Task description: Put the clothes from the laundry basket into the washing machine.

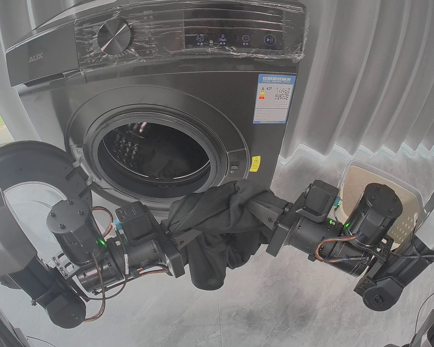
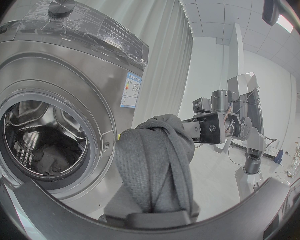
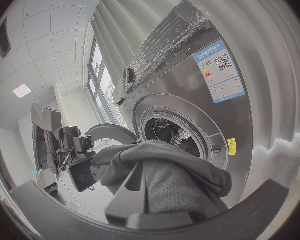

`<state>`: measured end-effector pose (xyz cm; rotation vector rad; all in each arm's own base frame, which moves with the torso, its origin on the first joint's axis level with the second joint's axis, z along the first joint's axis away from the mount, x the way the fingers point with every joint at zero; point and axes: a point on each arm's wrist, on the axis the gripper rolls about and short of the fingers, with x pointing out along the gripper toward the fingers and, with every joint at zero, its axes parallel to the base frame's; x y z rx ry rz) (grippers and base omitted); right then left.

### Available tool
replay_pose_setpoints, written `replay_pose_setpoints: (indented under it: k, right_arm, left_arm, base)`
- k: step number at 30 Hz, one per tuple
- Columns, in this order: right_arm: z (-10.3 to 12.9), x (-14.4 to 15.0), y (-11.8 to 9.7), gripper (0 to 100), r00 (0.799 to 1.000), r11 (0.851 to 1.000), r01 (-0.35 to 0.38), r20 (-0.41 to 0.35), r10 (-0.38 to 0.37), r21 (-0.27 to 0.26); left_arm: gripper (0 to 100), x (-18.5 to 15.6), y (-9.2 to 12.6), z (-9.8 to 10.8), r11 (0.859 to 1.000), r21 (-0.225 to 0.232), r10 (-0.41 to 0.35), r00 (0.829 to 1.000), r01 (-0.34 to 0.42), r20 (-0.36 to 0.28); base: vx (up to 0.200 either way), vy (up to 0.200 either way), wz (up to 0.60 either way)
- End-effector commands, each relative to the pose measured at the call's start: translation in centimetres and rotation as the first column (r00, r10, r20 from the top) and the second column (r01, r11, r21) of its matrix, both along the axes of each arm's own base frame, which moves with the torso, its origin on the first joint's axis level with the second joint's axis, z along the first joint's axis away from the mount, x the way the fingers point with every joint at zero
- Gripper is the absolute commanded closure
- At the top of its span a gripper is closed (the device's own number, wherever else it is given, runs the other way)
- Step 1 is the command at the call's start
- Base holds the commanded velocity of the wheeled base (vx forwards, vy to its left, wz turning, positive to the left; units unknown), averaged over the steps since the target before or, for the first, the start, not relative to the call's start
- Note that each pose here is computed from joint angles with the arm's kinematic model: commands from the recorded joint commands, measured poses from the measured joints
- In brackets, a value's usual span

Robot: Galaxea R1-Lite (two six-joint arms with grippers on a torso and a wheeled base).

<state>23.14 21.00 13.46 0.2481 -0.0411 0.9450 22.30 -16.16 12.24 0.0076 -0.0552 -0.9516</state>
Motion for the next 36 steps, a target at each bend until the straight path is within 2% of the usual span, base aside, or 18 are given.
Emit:
replay_pose_setpoints:
  k: [1, 2, 9, 16, 23, 31, 36]
  right_arm:
    - [-0.1, -0.1, 0.1, 100, 1.000, 1.000, -0.005, -0.003, 0.005, -0.003]
    - [-0.1, -0.1, 0.1, 0, 1.000, 1.000, -0.005, -0.003, 0.005, -0.003]
    - [-0.1, -0.5, 0.3, 0, 1.000, 1.000, -0.022, -0.008, 0.022, -0.005]
    - [-2.5, -3.5, 0.1, 0, 0.991, 0.991, -0.096, -0.098, 0.087, -0.092]
    - [-4.1, -4.9, -0.9, 0, 0.980, 0.979, -0.137, -0.166, 0.112, -0.153]
    - [-4.5, -5.3, -2.7, 0, 0.980, 0.976, -0.110, -0.184, 0.075, -0.187]
    - [-3.7, -3.7, -4.2, 0, 0.990, 0.984, -0.023, -0.140, -0.002, -0.178]
  left_arm:
    - [100, 0.0, 0.0, 0.3, 1.000, -0.008, 0.004, 1.000, -0.004, 0.010]
    - [100, 0.0, 0.0, 0.3, 1.000, -0.008, 0.004, 1.000, -0.004, 0.010]
    - [100, 0.0, 0.0, 0.3, 1.000, -0.009, 0.009, 1.000, -0.009, 0.011]
    - [100, 0.2, -0.1, 0.7, 1.000, -0.022, 0.016, 1.000, -0.016, 0.023]
    - [100, 0.9, -0.4, 1.9, 0.995, -0.080, 0.059, 0.997, -0.056, 0.045]
    - [100, 0.5, -0.1, 2.9, 0.993, -0.107, 0.064, 0.996, -0.057, 0.065]
    - [100, 0.1, 0.1, 3.2, 0.992, -0.112, 0.066, 0.995, -0.058, 0.071]
  base:
    - [0.000, 0.000, 0.00]
    - [0.000, 0.000, 0.00]
    - [0.000, 0.000, 0.00]
    - [0.000, 0.000, 0.00]
    - [0.000, 0.000, 0.00]
    - [0.000, 0.000, 0.00]
    - [0.000, 0.000, 0.00]
